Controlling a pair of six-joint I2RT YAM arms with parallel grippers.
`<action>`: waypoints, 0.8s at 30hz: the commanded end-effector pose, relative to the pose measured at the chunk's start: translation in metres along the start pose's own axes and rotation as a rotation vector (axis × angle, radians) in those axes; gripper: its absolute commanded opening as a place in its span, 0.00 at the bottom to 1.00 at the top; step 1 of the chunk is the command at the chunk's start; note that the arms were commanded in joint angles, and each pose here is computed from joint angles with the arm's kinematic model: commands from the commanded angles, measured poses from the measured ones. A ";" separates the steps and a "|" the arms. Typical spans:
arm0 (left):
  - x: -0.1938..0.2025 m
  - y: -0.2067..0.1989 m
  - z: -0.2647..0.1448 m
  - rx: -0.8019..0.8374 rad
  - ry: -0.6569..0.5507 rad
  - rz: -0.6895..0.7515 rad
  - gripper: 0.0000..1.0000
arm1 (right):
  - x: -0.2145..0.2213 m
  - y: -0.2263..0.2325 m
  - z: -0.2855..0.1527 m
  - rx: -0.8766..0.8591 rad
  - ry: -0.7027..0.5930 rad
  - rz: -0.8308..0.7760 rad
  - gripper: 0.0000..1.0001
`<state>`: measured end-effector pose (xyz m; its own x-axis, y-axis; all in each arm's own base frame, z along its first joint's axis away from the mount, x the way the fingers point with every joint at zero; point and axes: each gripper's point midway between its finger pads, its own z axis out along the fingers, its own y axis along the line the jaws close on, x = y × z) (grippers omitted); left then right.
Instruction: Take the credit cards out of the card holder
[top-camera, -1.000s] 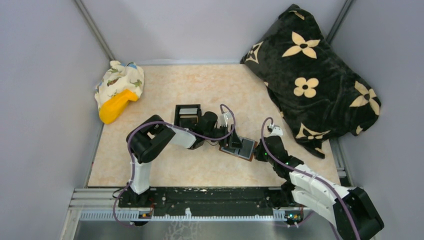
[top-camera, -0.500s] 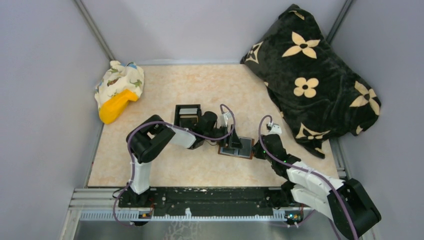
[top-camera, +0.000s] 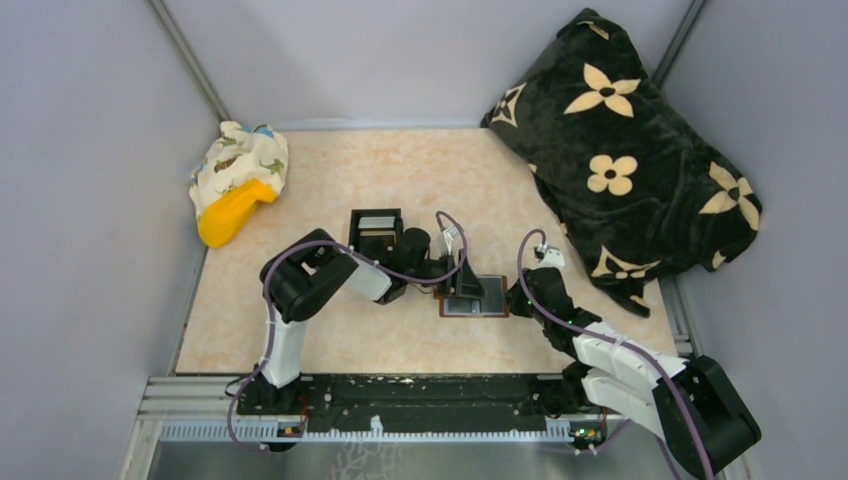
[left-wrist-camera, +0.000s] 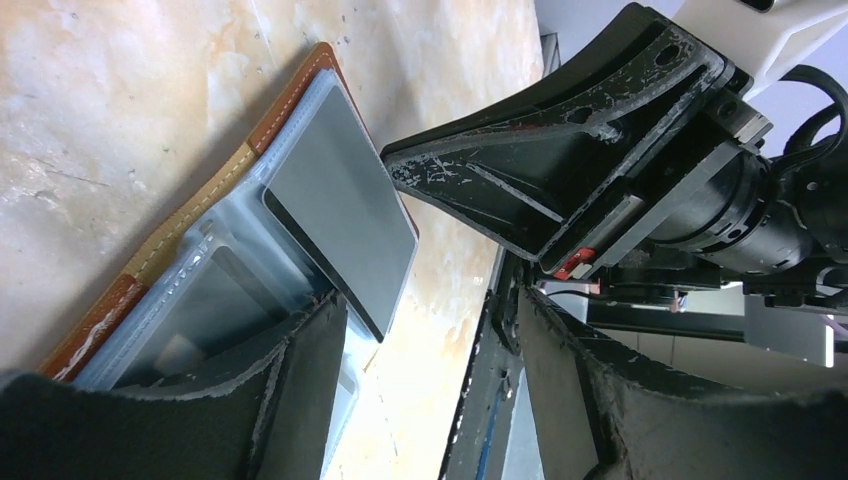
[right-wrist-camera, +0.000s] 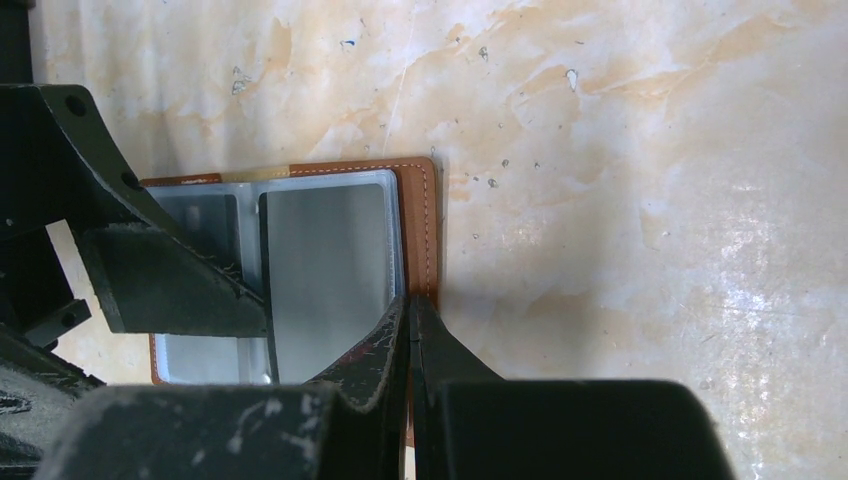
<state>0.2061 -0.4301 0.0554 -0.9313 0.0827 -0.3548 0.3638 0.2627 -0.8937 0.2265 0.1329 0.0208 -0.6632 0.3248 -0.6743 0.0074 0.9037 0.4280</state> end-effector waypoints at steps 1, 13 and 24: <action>0.000 -0.025 0.004 0.127 -0.014 0.007 0.69 | 0.012 0.007 -0.002 -0.041 0.055 0.007 0.00; -0.008 -0.013 0.004 0.069 -0.088 -0.054 0.69 | 0.020 0.015 -0.004 -0.057 0.060 0.006 0.00; -0.007 0.010 0.007 -0.033 -0.116 -0.093 0.64 | 0.026 0.023 -0.004 -0.074 0.069 0.003 0.00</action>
<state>0.2133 -0.4290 0.0511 -0.9589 -0.0273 -0.2825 0.2637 0.2827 -0.9222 0.2249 0.1366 0.0214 -0.6429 0.3253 -0.6934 0.0174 0.9113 0.4115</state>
